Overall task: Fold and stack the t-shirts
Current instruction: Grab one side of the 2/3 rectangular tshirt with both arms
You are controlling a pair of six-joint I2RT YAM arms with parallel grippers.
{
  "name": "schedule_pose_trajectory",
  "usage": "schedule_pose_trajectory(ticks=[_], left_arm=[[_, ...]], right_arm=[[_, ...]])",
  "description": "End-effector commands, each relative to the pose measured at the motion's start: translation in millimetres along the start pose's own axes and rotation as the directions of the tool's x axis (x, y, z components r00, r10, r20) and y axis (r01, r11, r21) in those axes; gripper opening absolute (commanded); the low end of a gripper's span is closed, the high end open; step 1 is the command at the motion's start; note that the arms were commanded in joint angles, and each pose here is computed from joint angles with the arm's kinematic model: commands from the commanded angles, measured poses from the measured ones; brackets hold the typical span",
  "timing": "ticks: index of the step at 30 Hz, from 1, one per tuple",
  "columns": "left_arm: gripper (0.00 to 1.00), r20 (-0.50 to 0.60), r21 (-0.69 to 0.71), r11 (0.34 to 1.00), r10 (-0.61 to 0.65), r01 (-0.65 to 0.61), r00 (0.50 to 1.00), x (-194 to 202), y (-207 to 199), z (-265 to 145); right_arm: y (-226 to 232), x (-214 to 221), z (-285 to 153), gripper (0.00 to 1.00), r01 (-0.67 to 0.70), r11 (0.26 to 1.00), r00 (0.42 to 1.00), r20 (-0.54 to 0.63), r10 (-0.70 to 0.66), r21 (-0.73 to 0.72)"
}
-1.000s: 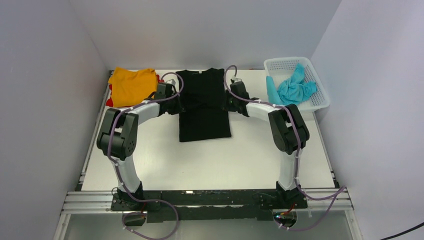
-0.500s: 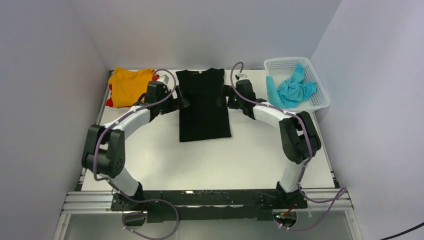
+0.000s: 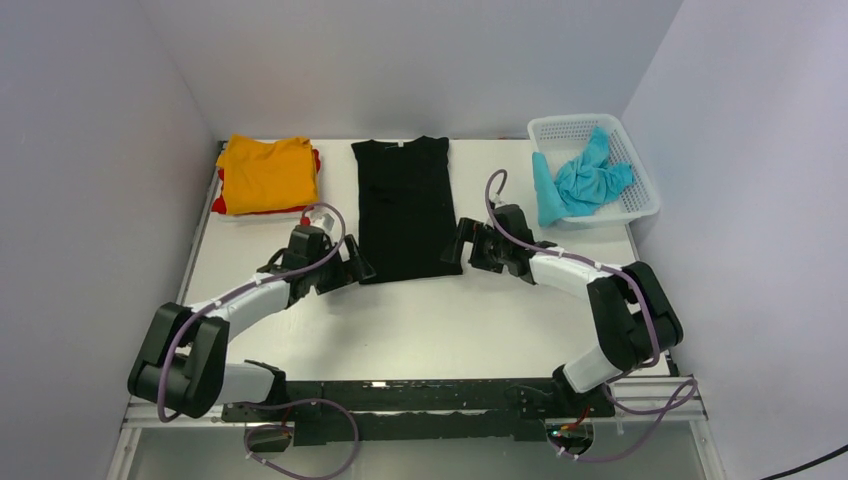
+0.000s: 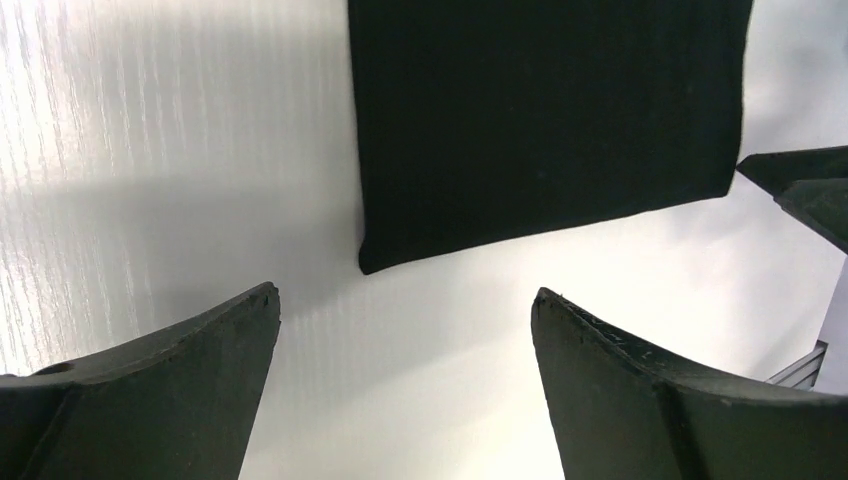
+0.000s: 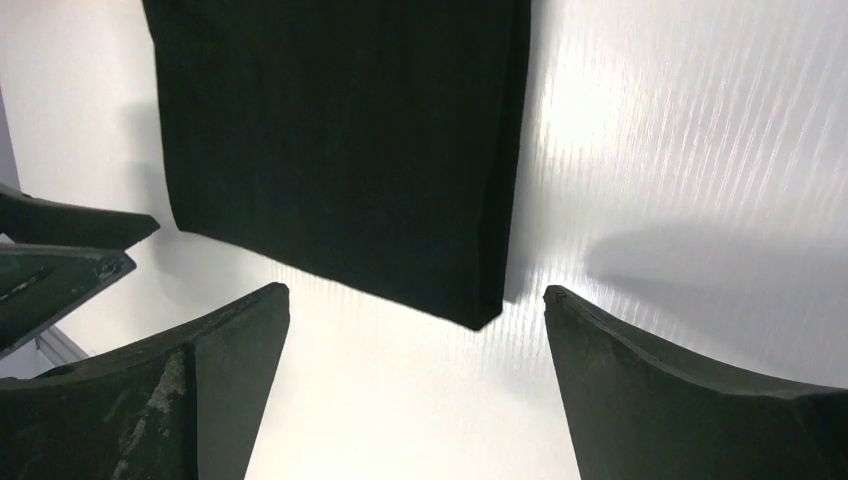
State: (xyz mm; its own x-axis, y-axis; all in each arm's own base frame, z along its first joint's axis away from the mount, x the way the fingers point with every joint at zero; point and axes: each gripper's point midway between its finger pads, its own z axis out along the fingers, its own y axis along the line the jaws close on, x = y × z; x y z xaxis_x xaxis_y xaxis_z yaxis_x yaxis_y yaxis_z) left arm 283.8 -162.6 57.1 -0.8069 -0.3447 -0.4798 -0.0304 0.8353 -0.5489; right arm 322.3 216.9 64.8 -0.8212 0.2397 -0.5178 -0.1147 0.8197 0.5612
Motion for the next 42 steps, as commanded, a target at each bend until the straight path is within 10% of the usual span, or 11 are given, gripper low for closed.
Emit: schedule_pose_trajectory(ticks=[1, 14, 24, 34, 42], left_arm=[[0.93, 0.026, 0.078, 0.997, -0.026, 0.024, 0.999, -3.2, -14.8, 5.0], [0.57, -0.051, -0.036, 0.997, -0.066, 0.064, 0.996, 16.5, 11.0, 35.6], [0.0, -0.039, -0.069, 0.996, -0.065, 0.063, 0.997, 14.2, 16.5, 36.4], [0.0, -0.038, -0.04, 0.999, -0.035, 0.034, 0.999, 18.7, 11.6, 40.3], [0.0, -0.065, -0.01, 1.0, 0.012, -0.013, 0.998, 37.5, 4.1, 25.1]], right_arm=[[6.2, 11.1, -7.6, 1.0, -0.048, 0.998, 0.999, -0.015, 0.047, -0.041], [-7.2, 32.2, 2.4, 0.92, -0.1, 0.995, 0.994, -0.047, 0.099, -0.023], [-14.1, 32.7, 12.2, 0.53, -0.098, 0.995, 0.994, -0.049, 0.099, 0.009], [-22.1, 45.0, 23.5, 0.0, -0.106, 0.994, 0.991, -0.083, 0.107, 0.021], [-3.3, 57.1, 0.3, 0.0, -0.044, 0.998, 0.991, -0.125, 0.039, -0.044]])
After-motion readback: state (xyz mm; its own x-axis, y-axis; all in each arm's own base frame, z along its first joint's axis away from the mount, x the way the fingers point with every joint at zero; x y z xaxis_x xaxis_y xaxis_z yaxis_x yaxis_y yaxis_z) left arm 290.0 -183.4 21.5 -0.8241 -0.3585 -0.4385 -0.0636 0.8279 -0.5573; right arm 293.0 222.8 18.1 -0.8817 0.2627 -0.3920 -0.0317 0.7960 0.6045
